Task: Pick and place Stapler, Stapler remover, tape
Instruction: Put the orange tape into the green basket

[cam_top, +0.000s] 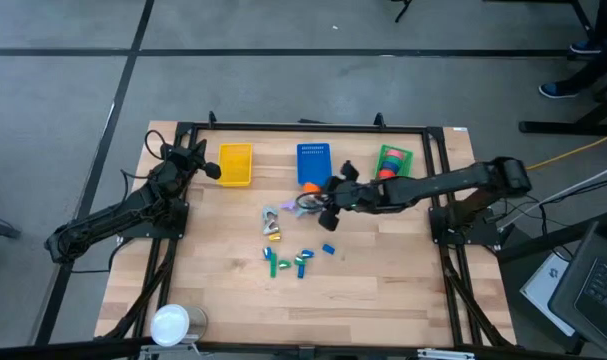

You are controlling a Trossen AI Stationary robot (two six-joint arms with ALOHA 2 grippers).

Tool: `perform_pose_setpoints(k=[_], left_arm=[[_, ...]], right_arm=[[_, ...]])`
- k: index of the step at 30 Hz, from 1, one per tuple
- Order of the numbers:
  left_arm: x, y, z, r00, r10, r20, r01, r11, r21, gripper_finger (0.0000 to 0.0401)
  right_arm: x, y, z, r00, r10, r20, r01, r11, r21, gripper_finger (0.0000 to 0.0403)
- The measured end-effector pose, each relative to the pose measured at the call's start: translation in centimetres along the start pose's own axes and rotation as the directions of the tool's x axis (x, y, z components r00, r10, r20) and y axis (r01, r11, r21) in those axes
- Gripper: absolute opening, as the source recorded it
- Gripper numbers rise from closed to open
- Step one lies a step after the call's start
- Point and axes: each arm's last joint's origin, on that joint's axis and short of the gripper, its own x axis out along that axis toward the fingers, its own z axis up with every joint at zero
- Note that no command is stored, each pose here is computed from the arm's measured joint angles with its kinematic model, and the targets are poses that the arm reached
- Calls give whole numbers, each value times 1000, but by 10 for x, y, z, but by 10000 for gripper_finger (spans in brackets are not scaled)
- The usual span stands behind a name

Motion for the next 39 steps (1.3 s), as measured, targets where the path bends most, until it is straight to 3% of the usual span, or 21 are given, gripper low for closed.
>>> perform_pose_setpoints(k=[4, 12, 18, 21, 28, 34, 39], left_arm=[[0, 0, 0, 1000, 0, -2, 0, 1000, 1, 1], [0, 0, 0, 1000, 0, 0, 0, 1000, 0, 1], [0, 0, 0, 1000, 0, 0, 0, 1000, 0, 1], [0, 0, 0, 1000, 0, 0, 0, 1000, 0, 1], [0, 0, 0, 1000, 0, 0, 0, 1000, 0, 1], [0, 0, 0, 1000, 0, 0, 0, 1000, 0, 1], [0, 0, 0, 1000, 0, 0, 0, 1000, 0, 1]], right_arm=[[-25, -21, -20, 1000, -16, 18, 14, 994, 110, 110], [-60, -53, -59, 981, -186, 54, 161, 938, 306, 109], [-80, -71, -75, 920, -393, -12, 367, 847, 384, 108], [-88, -77, -80, 894, -447, -44, 424, 809, 406, 109], [-97, -91, -99, 828, -524, -197, 553, 709, 437, 110], [-99, -97, -105, 801, -527, -284, 597, 667, 445, 110], [-100, -104, -111, 759, -559, -334, 646, 580, 496, 110]])
